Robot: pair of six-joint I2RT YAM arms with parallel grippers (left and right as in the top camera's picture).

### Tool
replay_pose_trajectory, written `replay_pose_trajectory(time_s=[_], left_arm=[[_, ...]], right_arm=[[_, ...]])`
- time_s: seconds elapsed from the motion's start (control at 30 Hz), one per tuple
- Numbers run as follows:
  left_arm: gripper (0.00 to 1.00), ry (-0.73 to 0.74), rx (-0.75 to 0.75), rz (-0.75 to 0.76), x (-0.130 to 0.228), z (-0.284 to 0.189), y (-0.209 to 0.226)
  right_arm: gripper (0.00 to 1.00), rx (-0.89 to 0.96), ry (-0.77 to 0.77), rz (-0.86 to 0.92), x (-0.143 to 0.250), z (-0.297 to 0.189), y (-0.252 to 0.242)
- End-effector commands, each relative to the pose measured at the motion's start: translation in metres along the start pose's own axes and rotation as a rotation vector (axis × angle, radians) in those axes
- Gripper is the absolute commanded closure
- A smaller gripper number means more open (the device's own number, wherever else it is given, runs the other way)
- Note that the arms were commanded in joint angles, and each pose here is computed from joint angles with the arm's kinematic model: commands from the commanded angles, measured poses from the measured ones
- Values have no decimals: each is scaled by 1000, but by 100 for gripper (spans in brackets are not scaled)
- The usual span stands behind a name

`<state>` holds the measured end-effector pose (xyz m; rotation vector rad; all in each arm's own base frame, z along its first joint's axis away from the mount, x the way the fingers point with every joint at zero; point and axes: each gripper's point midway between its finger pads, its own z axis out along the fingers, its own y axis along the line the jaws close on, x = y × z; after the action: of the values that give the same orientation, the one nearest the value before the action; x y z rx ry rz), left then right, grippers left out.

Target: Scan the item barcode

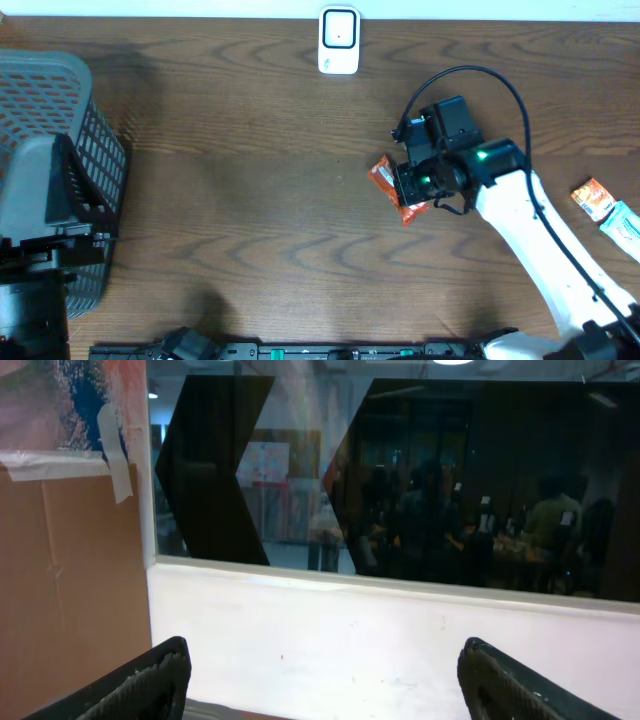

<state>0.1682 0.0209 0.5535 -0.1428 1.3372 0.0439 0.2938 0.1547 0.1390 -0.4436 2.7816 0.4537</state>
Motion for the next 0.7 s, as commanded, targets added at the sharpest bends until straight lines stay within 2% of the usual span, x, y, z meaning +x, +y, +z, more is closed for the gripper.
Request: replay_pose_trajectory(time_s=[0.0,0.23,0.27,0.3,0.33,0.47,0.67], left_arm=[[14,-7,1,-14,-1,-1,1],[14,-7,1,-14,-1,-1,1],[14,-7,1,-14,-1,-1,1],[14,-7,1,-14,-1,-1,1],[14,-7,1,-14,-1,-1,1],[14,-7,1,-14,-1,-1,1],[14,-7,1,-14,-1,-1,1]], right_arm=[[99,-49,-39,-79,-4,-14,15],[99,-6,-18,-93,0,-8,6],[89,7,-5,-71,3,-5,3],[57,9,16,-59,7,-2,2],[2,8,39,-51,12,0,1],[1,48,126,-28,34,5,-8],[1,112,276,133,91,32,-26]])
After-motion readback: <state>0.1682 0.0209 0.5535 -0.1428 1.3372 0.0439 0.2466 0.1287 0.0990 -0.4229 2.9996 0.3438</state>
